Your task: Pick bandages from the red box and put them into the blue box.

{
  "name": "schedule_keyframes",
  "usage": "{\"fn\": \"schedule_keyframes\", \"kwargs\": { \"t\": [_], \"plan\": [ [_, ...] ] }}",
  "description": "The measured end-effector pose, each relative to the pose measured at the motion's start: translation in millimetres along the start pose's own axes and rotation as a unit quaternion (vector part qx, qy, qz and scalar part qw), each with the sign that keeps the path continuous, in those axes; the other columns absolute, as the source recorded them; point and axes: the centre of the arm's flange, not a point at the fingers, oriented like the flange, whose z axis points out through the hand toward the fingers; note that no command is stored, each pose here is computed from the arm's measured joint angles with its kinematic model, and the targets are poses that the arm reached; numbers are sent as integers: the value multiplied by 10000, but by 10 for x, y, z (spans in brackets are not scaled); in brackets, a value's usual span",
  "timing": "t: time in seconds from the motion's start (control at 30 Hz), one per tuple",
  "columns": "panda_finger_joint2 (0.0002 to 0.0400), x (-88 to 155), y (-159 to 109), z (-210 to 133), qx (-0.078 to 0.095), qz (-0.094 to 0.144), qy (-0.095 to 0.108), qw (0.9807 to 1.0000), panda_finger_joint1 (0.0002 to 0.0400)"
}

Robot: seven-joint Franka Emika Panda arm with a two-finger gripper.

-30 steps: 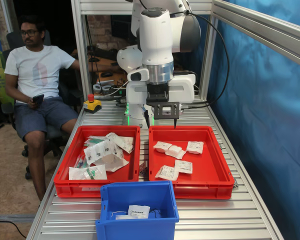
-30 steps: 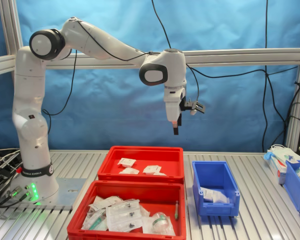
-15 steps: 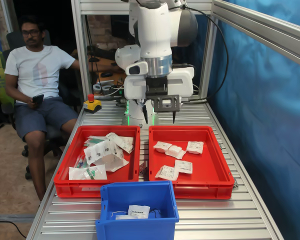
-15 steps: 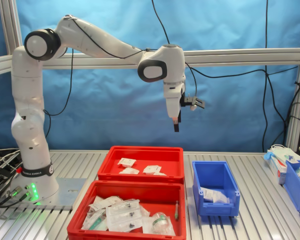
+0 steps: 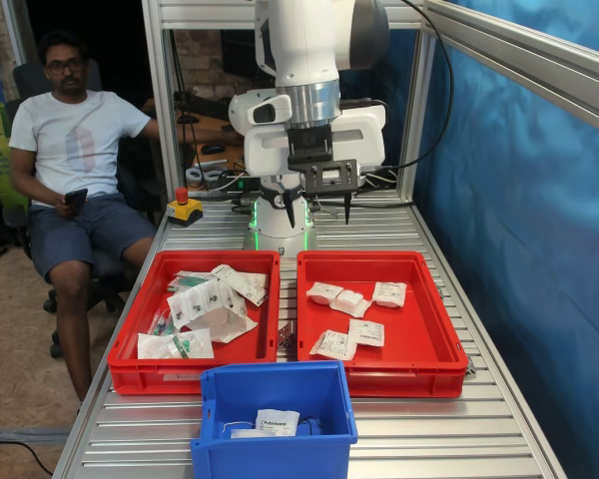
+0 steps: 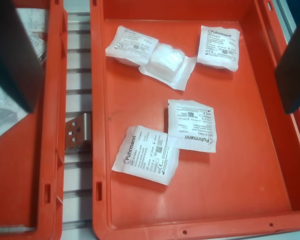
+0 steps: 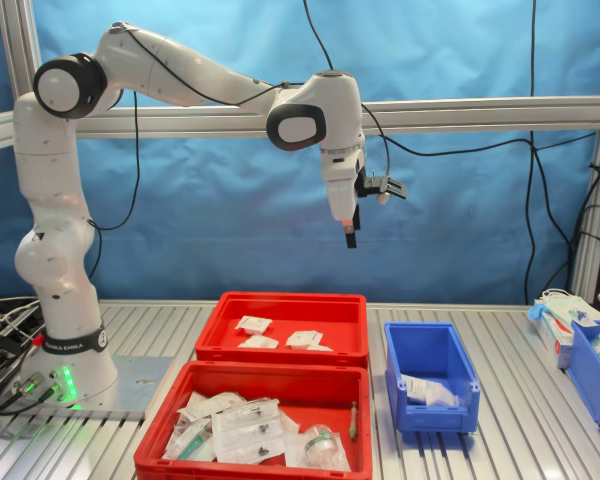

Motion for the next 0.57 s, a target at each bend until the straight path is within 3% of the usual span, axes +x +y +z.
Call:
{"fn": "schedule_keyframes", "kwargs": {
  "t": [0.57],
  "plan": [
    [400, -18, 26, 55, -59, -3, -39, 10000, 400]
  ]
}}
